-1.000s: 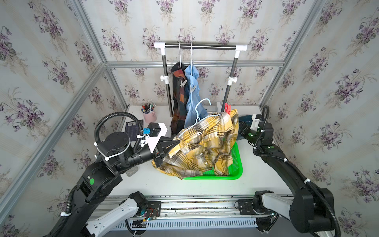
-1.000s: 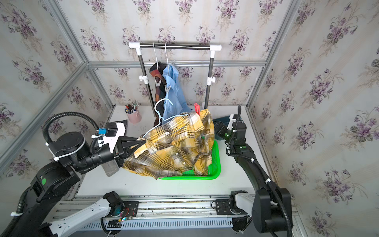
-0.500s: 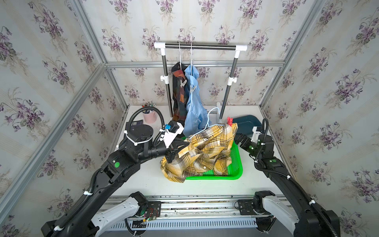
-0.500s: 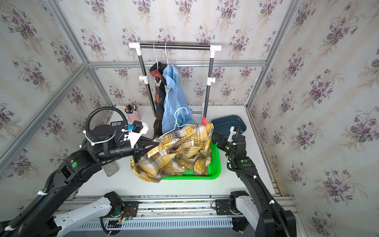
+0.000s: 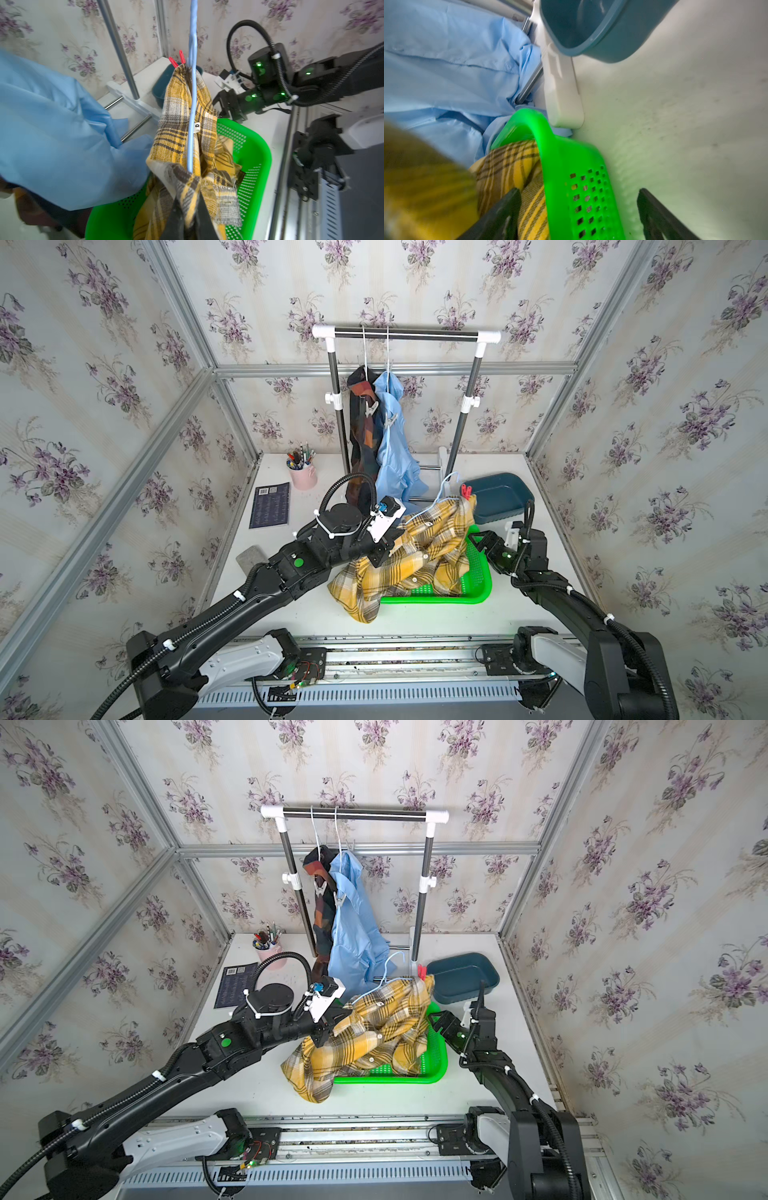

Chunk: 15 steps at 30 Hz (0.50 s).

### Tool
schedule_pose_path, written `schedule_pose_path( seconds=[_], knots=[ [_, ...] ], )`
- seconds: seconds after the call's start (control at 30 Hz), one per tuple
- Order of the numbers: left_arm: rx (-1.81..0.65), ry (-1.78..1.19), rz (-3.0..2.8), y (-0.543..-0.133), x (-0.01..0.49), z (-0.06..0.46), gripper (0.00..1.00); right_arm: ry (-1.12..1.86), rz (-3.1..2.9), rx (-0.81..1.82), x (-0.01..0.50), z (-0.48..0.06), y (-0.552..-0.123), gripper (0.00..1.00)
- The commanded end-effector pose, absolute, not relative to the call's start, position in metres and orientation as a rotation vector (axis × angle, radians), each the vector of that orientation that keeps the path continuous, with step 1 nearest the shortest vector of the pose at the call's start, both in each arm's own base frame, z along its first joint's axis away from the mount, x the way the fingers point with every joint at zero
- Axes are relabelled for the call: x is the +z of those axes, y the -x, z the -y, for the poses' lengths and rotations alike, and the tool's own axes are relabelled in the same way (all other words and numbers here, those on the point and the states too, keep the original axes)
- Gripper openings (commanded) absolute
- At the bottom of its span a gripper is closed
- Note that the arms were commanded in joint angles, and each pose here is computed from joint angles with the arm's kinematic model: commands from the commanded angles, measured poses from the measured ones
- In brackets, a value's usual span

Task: Remove the clothespins securing long-sleeve shirts to the hanger
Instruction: Place the long-sleeve shirt at the bin.

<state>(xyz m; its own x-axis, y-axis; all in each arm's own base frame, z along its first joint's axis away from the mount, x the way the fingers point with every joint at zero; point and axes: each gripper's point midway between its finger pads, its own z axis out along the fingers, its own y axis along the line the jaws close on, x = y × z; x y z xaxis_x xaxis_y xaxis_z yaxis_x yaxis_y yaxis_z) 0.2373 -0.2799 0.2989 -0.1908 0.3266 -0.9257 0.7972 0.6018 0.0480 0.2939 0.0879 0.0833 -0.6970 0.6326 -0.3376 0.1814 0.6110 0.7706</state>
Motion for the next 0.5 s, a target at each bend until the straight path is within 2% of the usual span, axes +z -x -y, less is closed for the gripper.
schedule_pose_path(
  seconds=[0.0, 0.13, 0.27, 0.47],
  knots=[
    [-0.406, -0.795, -1.657, -0.266, 0.325, 0.271, 0.00, -0.597, -2.145, 1.084, 0.104, -0.105, -0.307, 0.85],
    [-0.366, -0.798, -1.648, -0.269, 0.321, 0.268, 0.00, -0.553, -2.118, 1.135, 0.113, -0.121, -0.321, 0.82],
    [-0.345, -0.809, -1.642, -0.266, 0.319, 0.267, 0.00, -0.535, -2.098, 1.132, 0.118, -0.123, -0.336, 0.84],
    [-0.239, -0.903, -1.599, -0.252, 0.309, 0.275, 0.00, -0.584, -2.028, 0.822, 0.159, -0.077, -0.338, 0.94]
  ],
)
